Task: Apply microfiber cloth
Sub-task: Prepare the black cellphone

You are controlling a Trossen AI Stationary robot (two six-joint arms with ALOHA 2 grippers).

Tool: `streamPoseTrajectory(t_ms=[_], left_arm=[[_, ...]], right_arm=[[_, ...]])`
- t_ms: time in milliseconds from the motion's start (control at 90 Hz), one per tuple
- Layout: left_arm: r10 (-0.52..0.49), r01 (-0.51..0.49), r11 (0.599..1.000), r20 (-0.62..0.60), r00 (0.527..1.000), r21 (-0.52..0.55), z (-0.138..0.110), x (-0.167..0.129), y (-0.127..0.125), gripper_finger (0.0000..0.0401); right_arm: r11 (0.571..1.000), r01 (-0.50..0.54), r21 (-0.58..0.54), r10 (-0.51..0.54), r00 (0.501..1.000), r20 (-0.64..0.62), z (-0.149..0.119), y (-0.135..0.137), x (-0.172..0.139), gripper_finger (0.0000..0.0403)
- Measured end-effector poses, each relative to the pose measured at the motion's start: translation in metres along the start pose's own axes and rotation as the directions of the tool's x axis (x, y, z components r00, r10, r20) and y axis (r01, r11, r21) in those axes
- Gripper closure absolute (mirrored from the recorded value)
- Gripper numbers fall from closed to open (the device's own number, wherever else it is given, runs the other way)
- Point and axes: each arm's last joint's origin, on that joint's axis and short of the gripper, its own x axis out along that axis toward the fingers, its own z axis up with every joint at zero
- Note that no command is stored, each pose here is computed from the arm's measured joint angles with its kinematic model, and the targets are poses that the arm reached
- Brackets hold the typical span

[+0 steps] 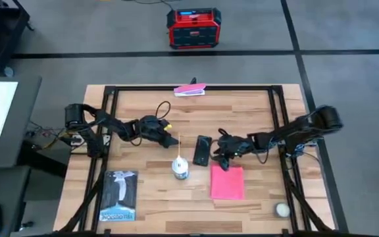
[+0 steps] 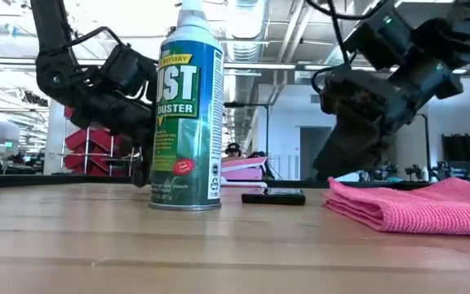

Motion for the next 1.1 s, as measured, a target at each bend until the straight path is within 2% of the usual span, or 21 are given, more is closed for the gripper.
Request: streamPoseTrajectory(t_ms=[67, 167, 222, 567, 833, 1100], left_arm=[[0.005, -0.005, 1.0, -0.004, 1.0, 0.002, 0.0, 0.0, 0.0, 0.0401], [0.025, -0.025, 1.0, -0.021, 0.999, 0.01, -0.002, 0.0, 0.002, 0.0401], [0.03, -0.03, 1.0, -0.026, 0.999, 0.008, -0.003, 0.0, 0.003, 0.0401], [0.048, -0.048, 0.999, -0.026, 0.998, 0.006, -0.004, 0.0, 0.004, 0.0401], [0.058, -0.058, 0.998, -0.032, 0.998, 0.002, -0.004, 0.0, 0.005, 0.0401], [0.149, -0.15, 0.987, -0.024, 0.989, -0.049, -0.007, 0.0, 0.009, 0.0401]], right_arm=[[1.0, 0.03, -0.002, -0.03, 0.999, -0.022, -0.003, -0.004, 0.006, 0.0268], [0.997, 0.079, -0.006, -0.079, 0.996, -0.043, -0.009, -0.009, 0.014, 0.0361], [0.996, 0.093, -0.007, -0.093, 0.995, -0.037, -0.009, -0.01, 0.015, 0.0387], [0.994, 0.109, -0.006, -0.109, 0.993, 0.034, 0.004, -0.011, 0.02, 0.0403], [0.991, 0.129, -0.039, -0.128, 0.991, 0.031, 0.014, -0.014, 0.043, 0.0403], [0.99, 0.117, -0.074, -0.111, 0.991, 0.081, 0.027, -0.011, 0.036, 0.0403]])
